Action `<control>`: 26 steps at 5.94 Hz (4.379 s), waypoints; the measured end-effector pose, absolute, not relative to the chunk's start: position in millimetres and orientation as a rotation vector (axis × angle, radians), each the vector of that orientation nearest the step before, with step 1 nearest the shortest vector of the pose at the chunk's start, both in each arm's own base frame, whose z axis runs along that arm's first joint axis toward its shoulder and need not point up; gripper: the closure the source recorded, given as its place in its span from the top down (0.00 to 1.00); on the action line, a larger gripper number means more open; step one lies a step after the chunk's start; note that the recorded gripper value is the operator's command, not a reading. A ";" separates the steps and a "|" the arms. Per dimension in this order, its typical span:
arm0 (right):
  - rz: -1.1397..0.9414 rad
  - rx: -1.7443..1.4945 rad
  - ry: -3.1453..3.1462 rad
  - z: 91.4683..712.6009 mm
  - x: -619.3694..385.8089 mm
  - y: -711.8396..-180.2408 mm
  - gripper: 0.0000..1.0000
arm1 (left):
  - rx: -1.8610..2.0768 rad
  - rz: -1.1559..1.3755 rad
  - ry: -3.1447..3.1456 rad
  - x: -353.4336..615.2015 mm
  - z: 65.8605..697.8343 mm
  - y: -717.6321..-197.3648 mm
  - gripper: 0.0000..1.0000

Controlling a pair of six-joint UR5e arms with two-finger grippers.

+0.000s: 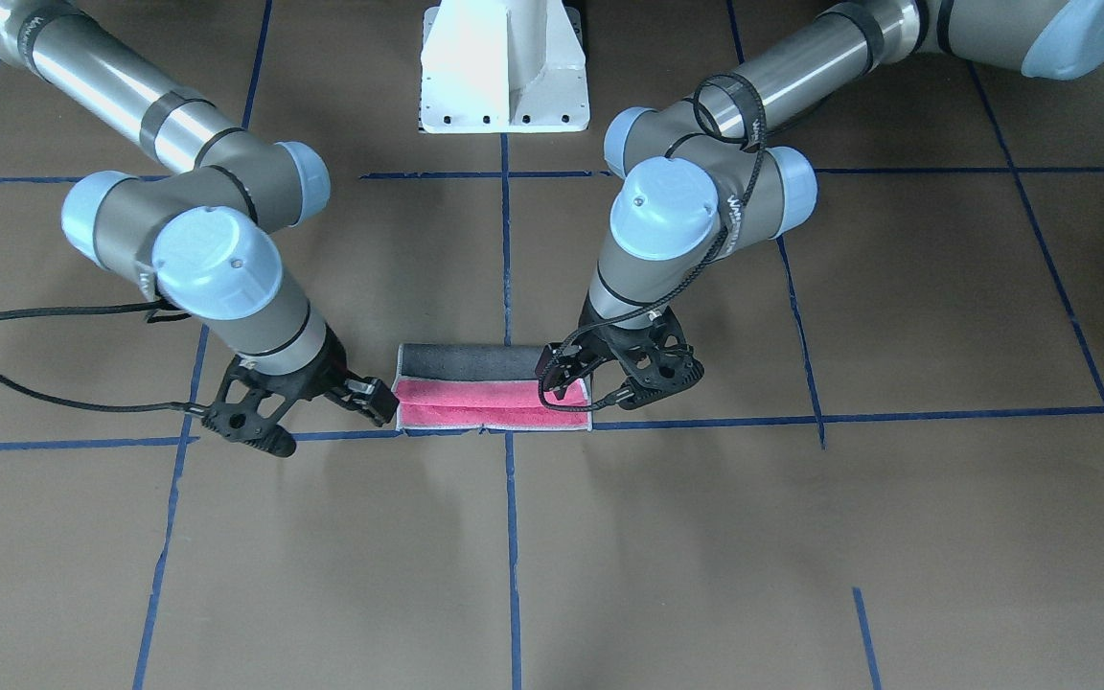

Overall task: Fold towel twice with both arms
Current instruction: 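Release the towel and raise both grippers away from the folded strip, then lower the left gripper to the strip's end nearest it and grasp it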

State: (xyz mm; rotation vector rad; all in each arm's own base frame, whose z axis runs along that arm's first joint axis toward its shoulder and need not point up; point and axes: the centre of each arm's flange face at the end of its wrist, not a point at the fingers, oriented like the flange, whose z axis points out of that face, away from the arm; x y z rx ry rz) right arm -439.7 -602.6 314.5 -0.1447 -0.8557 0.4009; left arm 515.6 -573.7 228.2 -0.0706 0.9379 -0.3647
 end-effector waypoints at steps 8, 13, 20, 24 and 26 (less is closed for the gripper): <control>0.210 -0.070 -0.826 411.3 -336.3 -609.3 1.00 | 0.032 0.027 1.109 535.8 311.2 -514.8 0.69; 0.210 -0.069 -0.826 411.2 -336.4 -609.5 1.00 | 0.003 -0.027 1.128 543.7 288.3 -514.5 0.54; 0.206 -0.065 -0.834 406.9 -334.5 -607.6 1.00 | -0.093 -0.250 1.115 550.2 279.9 -521.7 0.48; 0.205 -0.066 -0.838 406.2 -333.4 -606.2 1.00 | -0.112 -0.260 1.106 557.7 283.7 -517.3 0.33; 0.205 -0.066 -0.838 406.6 -332.8 -606.1 1.00 | -0.123 -0.272 1.105 559.7 283.6 -515.7 0.14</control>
